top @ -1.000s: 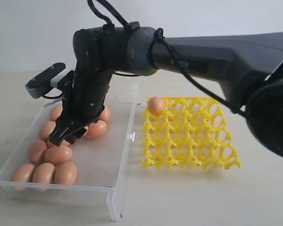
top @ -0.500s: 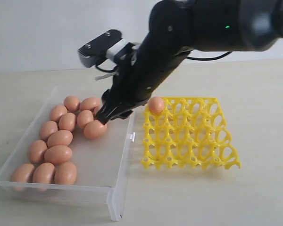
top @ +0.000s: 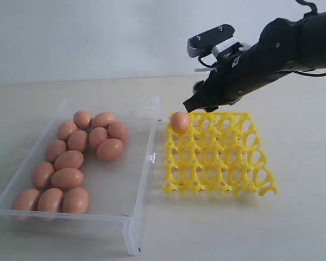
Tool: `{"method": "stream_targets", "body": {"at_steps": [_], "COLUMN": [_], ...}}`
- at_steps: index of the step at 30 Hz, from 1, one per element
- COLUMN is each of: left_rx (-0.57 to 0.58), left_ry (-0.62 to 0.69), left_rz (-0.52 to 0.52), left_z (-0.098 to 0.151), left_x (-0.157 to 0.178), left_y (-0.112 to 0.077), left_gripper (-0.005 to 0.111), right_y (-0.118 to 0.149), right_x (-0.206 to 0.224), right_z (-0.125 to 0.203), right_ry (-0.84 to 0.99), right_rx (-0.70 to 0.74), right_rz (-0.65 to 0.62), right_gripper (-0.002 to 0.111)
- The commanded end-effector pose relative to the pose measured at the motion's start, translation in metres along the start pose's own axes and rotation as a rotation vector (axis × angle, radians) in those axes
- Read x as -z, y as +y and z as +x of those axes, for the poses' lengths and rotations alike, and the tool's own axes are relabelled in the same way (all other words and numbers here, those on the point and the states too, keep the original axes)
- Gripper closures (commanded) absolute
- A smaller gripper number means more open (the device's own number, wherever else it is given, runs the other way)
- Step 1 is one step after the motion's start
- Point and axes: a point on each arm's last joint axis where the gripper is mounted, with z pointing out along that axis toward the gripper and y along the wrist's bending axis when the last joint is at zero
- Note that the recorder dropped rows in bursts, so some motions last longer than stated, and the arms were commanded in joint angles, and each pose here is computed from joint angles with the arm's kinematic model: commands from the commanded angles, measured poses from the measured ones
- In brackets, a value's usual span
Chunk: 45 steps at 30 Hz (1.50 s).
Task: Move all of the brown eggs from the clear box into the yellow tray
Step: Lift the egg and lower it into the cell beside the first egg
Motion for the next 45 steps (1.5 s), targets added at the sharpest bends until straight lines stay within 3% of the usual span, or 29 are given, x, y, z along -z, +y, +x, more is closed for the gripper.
{"method": "stream_targets", "body": {"at_steps": [1, 14, 41, 45], "left_rx": [0.007, 0.007, 0.007, 0.007], "left_ry": [-0.016, -0.016, -0.016, -0.016], "left_rz": [0.006, 0.006, 0.006, 0.006], "left_z": [-0.002, -0.002, -0.002, -0.002], "left_x": [0.001, 0.001, 0.001, 0.001], "left_y": [0.0, 0.0, 0.0, 0.0], "left_gripper": [0.107, 0.107, 0.107, 0.107], "right_y": [-0.01, -0.017, -0.02, -0.02], "right_x": [-0.023, -0.048, -0.05, -0.05], "right_z": [0.01, 0.025, 0.025, 0.025], "right_ry": [-0.004, 0.018, 0.0, 0.004], "right_rx": [-0.03, -0.059, -0.091, -0.094], "right_rz": [0.027, 0.045, 0.053, 0.051], "right_gripper": [0.108, 0.108, 0.108, 0.098]}}
